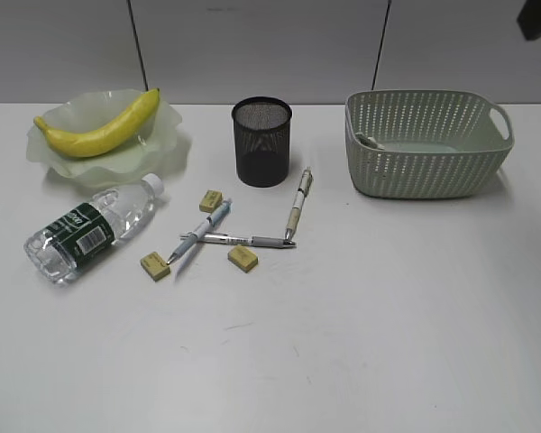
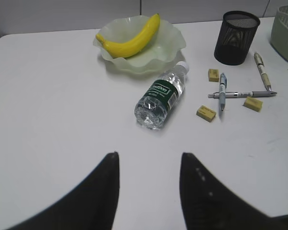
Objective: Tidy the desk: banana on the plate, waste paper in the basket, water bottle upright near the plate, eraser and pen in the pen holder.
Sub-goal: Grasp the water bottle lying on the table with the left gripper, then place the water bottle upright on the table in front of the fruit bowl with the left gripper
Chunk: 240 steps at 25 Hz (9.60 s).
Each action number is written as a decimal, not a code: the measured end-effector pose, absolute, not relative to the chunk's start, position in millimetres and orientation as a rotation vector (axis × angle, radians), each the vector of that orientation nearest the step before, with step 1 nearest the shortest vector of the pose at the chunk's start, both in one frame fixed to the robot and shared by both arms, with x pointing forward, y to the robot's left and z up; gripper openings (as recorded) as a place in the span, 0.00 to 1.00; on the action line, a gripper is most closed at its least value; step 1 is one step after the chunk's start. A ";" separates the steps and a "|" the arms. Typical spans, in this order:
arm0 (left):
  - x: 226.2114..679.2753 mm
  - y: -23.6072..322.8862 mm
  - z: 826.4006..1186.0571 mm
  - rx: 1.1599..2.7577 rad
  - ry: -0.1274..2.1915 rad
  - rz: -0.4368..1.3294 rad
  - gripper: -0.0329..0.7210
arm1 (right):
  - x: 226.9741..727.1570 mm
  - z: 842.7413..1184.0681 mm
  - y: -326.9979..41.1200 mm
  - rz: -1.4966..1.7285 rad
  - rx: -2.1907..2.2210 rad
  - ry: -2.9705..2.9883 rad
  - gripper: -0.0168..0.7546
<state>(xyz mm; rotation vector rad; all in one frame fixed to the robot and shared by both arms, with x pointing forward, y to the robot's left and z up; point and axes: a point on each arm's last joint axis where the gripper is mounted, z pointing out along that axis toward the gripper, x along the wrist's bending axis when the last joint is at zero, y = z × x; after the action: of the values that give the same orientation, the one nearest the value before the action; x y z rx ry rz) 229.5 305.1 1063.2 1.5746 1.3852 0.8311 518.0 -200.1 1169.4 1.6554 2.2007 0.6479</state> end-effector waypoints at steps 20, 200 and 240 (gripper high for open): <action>229.5 305.1 1063.2 1.575 1.385 0.831 0.46 | 303.4 1109.4 -276.1 0.806 1.581 2.102 0.47; 523.4 210.9 860.6 1.494 1.232 0.852 0.68 | 232.3 1056.3 -300.8 1.181 1.329 1.805 0.47; 521.0 211.7 859.8 1.498 1.233 0.850 0.74 | 232.3 1056.3 -300.8 1.181 1.329 1.805 0.47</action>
<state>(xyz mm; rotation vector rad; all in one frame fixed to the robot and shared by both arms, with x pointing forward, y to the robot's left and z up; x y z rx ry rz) 521.0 211.7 859.8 1.4983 1.2334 0.8503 232.3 -300.8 1056.3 1.3294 1.8052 1.1811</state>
